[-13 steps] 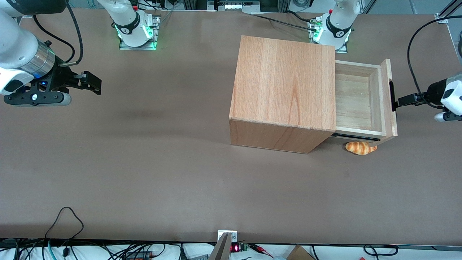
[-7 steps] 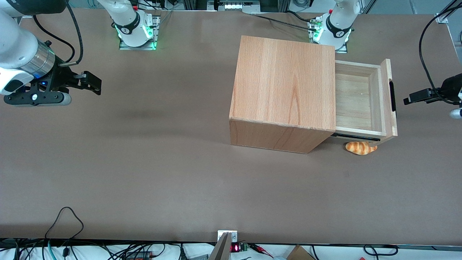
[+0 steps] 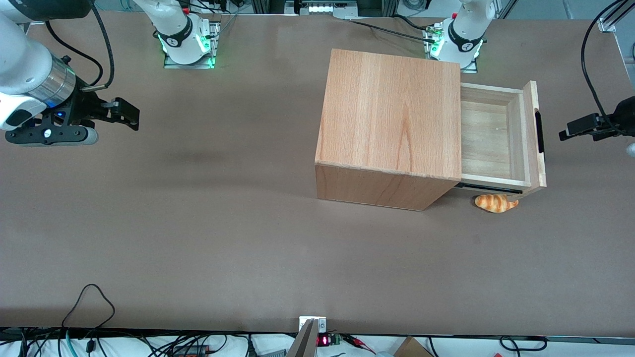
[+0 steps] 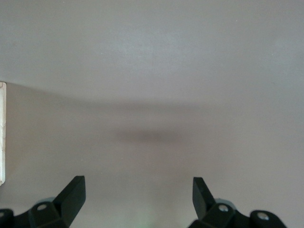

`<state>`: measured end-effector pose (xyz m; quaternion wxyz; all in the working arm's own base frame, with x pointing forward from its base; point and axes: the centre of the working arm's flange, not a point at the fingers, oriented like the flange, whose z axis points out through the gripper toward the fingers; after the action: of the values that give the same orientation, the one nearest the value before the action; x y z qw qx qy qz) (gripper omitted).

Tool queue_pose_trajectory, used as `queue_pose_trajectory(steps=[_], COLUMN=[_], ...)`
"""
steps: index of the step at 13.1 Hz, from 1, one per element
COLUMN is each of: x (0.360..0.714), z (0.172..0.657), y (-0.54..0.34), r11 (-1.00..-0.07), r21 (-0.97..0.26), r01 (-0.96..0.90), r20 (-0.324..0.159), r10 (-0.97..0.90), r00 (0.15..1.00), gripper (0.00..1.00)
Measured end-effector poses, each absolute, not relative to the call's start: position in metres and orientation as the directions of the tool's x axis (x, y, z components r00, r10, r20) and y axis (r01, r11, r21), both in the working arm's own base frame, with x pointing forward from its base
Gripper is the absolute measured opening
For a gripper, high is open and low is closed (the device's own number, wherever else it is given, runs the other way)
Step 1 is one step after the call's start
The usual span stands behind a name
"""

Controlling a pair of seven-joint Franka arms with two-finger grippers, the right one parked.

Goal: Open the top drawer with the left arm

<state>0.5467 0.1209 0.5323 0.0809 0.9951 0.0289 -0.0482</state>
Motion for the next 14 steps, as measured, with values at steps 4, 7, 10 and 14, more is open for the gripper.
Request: queue_pose_trajectory(steps=[4,7,10,14], x=[0.547,0.549,0.554,0.56], z=[0.567,0.572,0.575,0.593], y=[0.12,0.116,0.088,0.05], r11=[-0.987,-0.987,-0.993,-0.996], r21=[0.154,0.152,0.119,0.087], r01=[0.054,0.044,-0.016,-0.022], r20=[-0.073,-0.064,-0.065,-0.04], r10=[0.043,0.034,-0.023,-0.025], r00=[0.996,0.997,0.998,0.999], gripper=[1.0,1.0,1.0,1.0])
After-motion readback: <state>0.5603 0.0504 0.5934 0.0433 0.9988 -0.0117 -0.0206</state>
